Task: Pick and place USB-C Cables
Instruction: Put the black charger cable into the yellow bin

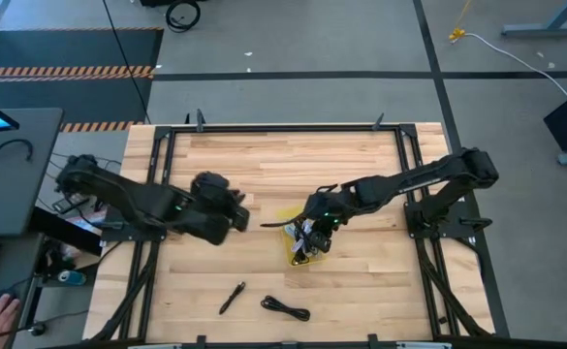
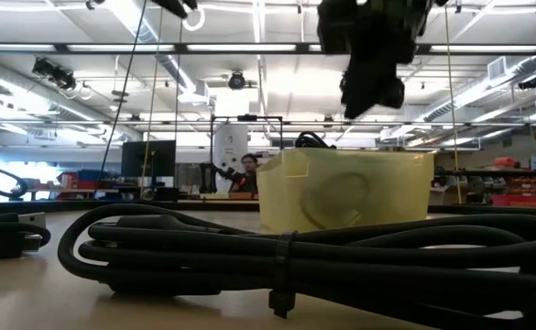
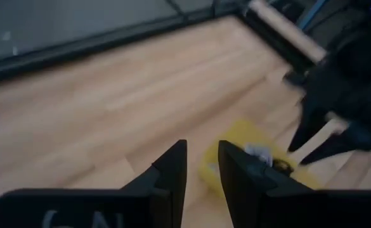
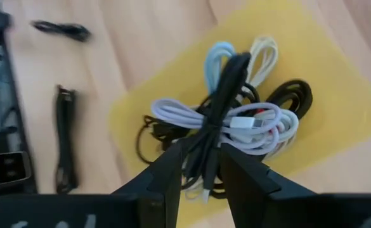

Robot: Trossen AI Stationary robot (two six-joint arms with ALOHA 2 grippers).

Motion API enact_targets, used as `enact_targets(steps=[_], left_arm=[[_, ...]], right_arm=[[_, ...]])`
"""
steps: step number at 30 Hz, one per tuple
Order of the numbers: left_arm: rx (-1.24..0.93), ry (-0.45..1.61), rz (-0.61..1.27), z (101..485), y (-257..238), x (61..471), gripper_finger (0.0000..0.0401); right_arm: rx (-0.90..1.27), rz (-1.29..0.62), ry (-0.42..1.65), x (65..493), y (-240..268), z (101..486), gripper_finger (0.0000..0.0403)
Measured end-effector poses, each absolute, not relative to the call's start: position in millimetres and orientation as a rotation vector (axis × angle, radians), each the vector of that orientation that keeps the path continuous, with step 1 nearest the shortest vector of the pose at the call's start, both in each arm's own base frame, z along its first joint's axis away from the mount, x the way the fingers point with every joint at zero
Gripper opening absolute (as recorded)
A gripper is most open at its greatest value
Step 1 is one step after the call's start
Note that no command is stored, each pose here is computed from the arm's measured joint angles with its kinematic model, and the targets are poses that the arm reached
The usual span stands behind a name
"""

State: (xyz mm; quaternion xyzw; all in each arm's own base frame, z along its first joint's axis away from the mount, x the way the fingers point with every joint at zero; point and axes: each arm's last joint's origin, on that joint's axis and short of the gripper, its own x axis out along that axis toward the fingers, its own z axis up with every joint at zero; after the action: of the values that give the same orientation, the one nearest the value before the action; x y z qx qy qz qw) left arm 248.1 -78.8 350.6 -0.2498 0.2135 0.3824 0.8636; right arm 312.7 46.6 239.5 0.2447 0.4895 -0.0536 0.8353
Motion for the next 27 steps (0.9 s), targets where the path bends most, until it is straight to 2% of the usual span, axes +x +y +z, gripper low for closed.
enact_targets(steps=[9, 20, 27], left_arm=[[-0.484, 0.376, 0.778, 373, -70, 225, 0.0096], [-0.461, 0.392, 0.774, 371, -70, 226, 0.0096], [-0.462, 0.392, 0.774, 371, -70, 226, 0.0096]], right_arm=[[0.528, -0.135, 1.127, 331, 50, 204, 0.0123], [0.532, -0.165, 1.117, 340, 49, 194, 0.0163], [0.541, -0.178, 1.118, 345, 47, 186, 0.0155]])
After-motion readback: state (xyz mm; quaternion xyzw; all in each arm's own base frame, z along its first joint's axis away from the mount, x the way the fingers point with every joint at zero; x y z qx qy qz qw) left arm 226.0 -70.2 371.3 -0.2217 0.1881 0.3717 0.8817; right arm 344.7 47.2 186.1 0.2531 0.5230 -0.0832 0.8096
